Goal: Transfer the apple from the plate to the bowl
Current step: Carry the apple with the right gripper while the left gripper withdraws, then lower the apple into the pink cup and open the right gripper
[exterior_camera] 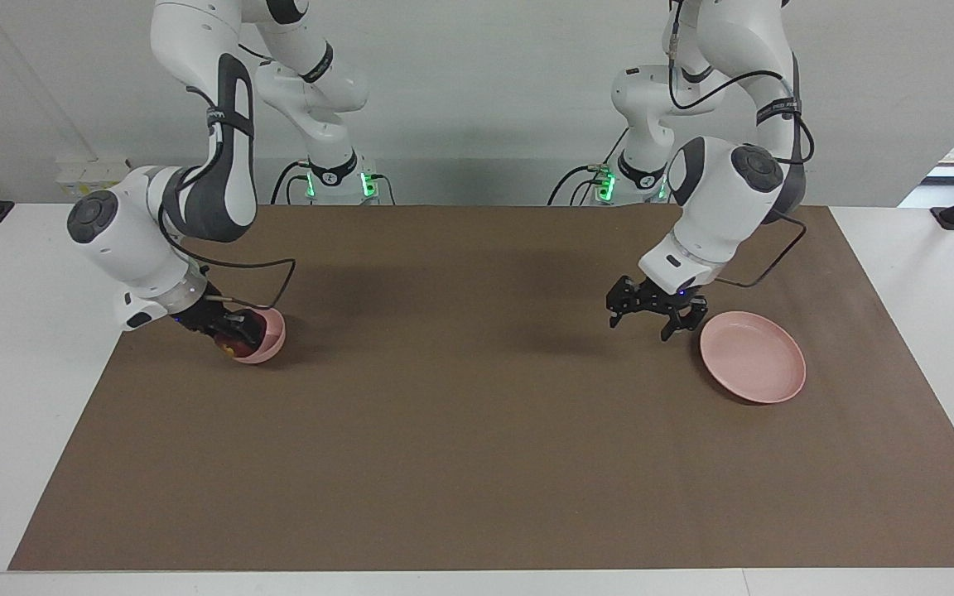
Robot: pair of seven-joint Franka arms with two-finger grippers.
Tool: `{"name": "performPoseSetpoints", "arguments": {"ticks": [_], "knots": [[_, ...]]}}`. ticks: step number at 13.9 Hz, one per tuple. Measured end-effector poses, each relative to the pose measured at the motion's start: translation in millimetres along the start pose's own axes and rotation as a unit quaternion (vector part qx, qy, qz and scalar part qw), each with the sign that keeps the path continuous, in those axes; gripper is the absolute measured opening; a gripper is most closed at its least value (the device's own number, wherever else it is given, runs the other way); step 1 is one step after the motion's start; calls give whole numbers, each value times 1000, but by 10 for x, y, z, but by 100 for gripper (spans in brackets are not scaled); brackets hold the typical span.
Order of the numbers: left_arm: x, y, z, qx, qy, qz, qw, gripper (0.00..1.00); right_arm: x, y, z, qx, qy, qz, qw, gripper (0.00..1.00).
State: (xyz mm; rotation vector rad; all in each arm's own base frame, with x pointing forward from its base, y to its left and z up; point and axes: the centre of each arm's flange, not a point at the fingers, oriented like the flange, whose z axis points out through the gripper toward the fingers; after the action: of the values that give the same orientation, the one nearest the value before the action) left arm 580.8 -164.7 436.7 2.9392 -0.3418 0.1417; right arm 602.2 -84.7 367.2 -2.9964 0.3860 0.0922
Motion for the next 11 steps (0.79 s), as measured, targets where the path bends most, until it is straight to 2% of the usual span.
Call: {"name": "performPoseSetpoints", "arguments": {"ticks": [2,6,11], "knots": [[43,-100,-224,8,-15,-2,1000,100,-47,3,109,-3,-7,-1,1000,74],[150,-194,-873,19,-20,-3,1000,100,-111,28,240,-6,-20,0,1000,74],[137,-176,-1571,42,-34,3,999,100,-116,39,289,-6,-11,0,1000,74]]}}
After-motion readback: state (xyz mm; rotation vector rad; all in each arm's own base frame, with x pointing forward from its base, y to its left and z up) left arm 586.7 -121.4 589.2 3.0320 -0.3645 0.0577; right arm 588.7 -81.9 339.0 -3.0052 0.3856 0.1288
